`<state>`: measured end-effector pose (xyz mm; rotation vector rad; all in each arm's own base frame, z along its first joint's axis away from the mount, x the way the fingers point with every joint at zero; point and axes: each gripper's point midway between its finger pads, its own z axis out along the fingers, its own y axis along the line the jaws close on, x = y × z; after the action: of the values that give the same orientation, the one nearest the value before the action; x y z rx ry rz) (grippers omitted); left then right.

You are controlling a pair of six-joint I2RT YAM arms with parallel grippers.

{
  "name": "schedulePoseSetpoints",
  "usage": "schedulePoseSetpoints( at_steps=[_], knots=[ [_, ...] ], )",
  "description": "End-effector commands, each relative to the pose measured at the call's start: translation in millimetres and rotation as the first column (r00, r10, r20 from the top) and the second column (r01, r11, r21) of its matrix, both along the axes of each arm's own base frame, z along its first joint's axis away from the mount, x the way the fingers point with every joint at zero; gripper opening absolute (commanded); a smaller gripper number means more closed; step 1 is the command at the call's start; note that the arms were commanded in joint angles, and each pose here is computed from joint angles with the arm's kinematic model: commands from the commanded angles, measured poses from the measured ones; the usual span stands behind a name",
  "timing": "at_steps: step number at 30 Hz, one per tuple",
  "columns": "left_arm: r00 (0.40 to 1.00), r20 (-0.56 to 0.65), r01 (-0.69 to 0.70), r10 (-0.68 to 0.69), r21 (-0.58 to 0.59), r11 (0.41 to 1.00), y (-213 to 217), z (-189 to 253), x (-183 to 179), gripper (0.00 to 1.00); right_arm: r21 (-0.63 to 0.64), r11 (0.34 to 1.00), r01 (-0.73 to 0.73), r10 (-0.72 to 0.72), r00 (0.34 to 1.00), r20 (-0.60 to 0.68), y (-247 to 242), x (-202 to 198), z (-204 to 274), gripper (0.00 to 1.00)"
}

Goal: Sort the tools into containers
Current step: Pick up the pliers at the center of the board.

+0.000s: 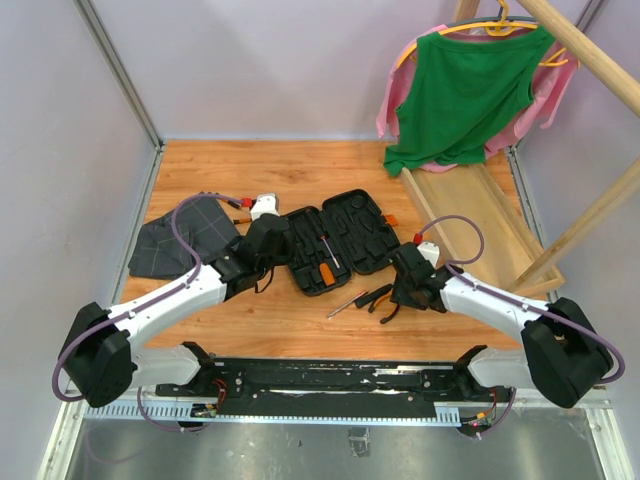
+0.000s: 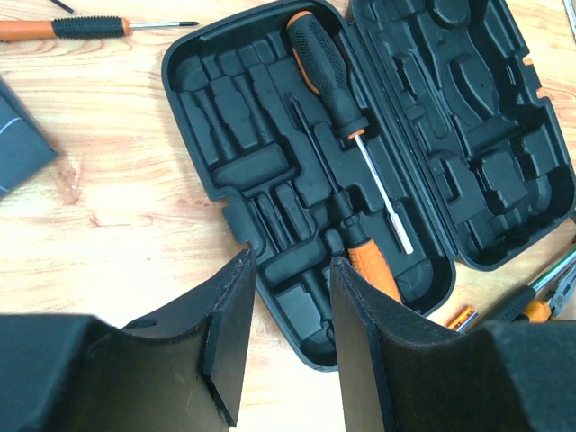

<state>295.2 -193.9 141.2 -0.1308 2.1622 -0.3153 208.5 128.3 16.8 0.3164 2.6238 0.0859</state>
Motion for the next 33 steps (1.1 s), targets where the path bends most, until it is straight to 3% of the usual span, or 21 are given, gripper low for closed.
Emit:
schedulePoseSetpoints(
  at_steps=[1, 17, 26, 33],
  knots=[
    [1.000, 0.007, -0.012, 0.012, -0.015, 1.000, 0.7, -0.3, 1.8, 0.43, -0.089, 0.996, -0.003, -0.003, 0.998, -0.064, -16.4, -15.0, -15.1, 0.39],
    [1.000, 0.011, -0.010, 0.011, -0.027, 1.000, -2.3, 1.1, 5.3, 0.43, -0.062, 0.993, 0.098, -0.097, 0.995, 0.026, -35.2, -24.3, -3.0, 0.12],
    [1.000, 0.014, -0.018, 0.019, -0.036, 0.999, -1.1, 2.8, 5.1, 0.43, -0.021, 0.991, 0.132, -0.130, 0.989, 0.075, -40.0, -27.2, 4.0, 0.02],
    [0.999, 0.025, -0.022, 0.023, -0.047, 0.999, -0.7, 6.2, 5.7, 0.43, 0.026, 0.992, 0.122, -0.125, 0.985, 0.122, -38.3, -25.8, 13.6, 0.01]
  ],
)
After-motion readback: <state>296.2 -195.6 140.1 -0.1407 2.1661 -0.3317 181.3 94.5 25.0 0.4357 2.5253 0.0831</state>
